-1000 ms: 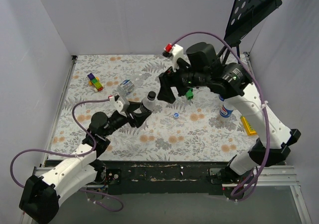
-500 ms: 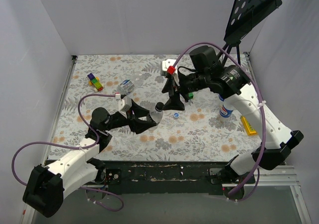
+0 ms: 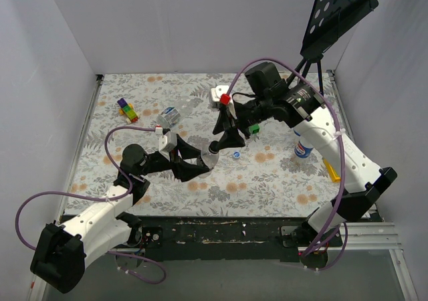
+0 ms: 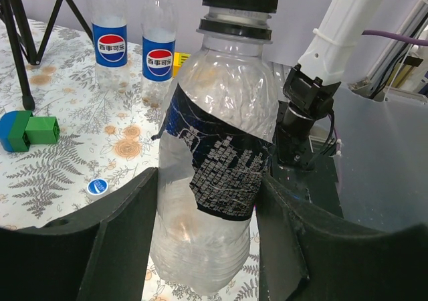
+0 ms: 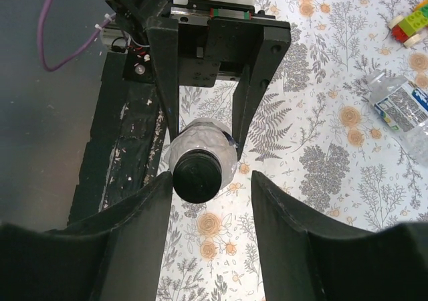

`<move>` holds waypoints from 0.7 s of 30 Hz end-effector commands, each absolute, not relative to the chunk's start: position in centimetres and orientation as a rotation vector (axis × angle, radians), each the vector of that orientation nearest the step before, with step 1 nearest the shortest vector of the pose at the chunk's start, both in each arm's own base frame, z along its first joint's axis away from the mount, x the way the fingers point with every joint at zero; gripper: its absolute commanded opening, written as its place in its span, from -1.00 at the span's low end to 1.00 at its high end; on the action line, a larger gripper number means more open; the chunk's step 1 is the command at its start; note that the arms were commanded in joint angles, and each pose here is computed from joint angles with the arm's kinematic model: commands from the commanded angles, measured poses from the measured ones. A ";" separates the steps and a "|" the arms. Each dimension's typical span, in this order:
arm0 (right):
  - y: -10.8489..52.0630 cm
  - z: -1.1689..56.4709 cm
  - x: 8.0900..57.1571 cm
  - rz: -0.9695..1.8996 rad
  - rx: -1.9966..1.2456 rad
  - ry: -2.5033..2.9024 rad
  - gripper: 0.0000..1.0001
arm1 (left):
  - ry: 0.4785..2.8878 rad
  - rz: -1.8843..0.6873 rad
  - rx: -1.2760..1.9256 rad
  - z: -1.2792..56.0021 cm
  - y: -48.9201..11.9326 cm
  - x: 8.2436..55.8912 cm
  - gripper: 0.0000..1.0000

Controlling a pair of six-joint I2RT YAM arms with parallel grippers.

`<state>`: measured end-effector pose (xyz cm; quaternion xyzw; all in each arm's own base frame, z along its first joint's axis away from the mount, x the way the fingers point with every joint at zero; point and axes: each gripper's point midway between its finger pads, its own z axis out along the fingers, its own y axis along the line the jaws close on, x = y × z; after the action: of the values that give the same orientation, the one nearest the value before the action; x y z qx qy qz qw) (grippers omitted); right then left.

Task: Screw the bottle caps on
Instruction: Screw the bottle cap onto the plastic bottle.

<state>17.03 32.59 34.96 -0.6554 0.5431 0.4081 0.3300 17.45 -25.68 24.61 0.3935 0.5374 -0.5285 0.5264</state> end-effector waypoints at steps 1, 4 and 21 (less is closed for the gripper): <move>32.7 36.2 16.5 1.101 -1.730 1.355 0.13 | 1.212 -1.241 0.970 26.6 -25.6 17.3 -1.00; 32.7 36.1 16.4 1.107 -1.734 1.356 0.10 | 1.210 -1.241 0.970 26.7 -25.6 17.3 -1.00; 32.6 35.5 16.0 1.122 -1.752 1.370 -0.14 | 1.211 -1.246 0.963 26.8 -25.6 17.2 -1.00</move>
<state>16.18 32.49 34.60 -0.6624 0.5339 0.4240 0.3104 17.34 -25.68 24.57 0.3953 0.5371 -0.5298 0.5240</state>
